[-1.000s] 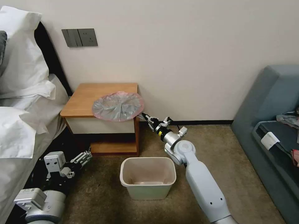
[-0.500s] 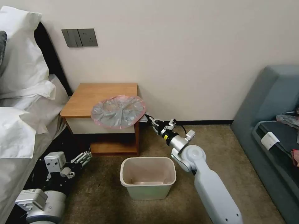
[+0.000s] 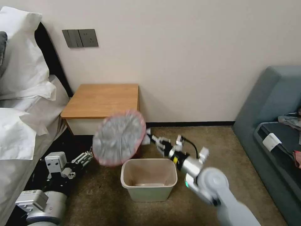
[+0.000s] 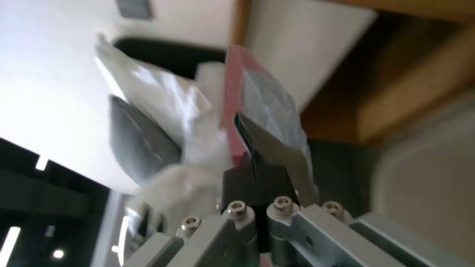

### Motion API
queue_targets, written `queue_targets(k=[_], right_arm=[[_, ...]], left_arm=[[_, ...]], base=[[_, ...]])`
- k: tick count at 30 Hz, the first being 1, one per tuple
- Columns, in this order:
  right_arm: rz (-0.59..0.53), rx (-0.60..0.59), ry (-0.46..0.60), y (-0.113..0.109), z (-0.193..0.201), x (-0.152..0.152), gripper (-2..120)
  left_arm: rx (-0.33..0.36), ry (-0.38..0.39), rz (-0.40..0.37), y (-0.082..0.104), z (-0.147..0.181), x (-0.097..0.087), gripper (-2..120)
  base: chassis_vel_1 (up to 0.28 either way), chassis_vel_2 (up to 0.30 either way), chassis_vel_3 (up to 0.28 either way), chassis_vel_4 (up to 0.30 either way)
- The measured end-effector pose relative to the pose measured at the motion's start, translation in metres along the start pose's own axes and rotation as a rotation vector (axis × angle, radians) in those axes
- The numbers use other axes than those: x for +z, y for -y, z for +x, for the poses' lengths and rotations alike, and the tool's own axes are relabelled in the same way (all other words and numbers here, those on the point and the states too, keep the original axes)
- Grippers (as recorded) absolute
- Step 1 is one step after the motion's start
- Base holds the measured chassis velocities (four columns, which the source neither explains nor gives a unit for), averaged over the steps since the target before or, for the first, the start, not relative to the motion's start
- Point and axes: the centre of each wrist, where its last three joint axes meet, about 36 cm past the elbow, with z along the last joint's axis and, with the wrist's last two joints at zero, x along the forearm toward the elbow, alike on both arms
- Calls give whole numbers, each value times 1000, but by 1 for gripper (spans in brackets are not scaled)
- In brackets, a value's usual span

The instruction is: Pick up the garbage bag from the table and place it over the trash can.

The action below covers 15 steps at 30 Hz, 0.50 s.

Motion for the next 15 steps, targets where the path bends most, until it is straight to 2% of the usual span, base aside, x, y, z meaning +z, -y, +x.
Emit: queue_targets(k=[6, 15], right_arm=[[-5, 89, -36, 19, 22, 22, 0], [20, 138, -9, 31, 30, 22, 0]], left_arm=[[11, 4, 4, -1, -1, -1, 100], [12, 2, 7, -1, -1, -1, 100]], base=[[0, 0, 0, 0], [0, 0, 0, 0]])
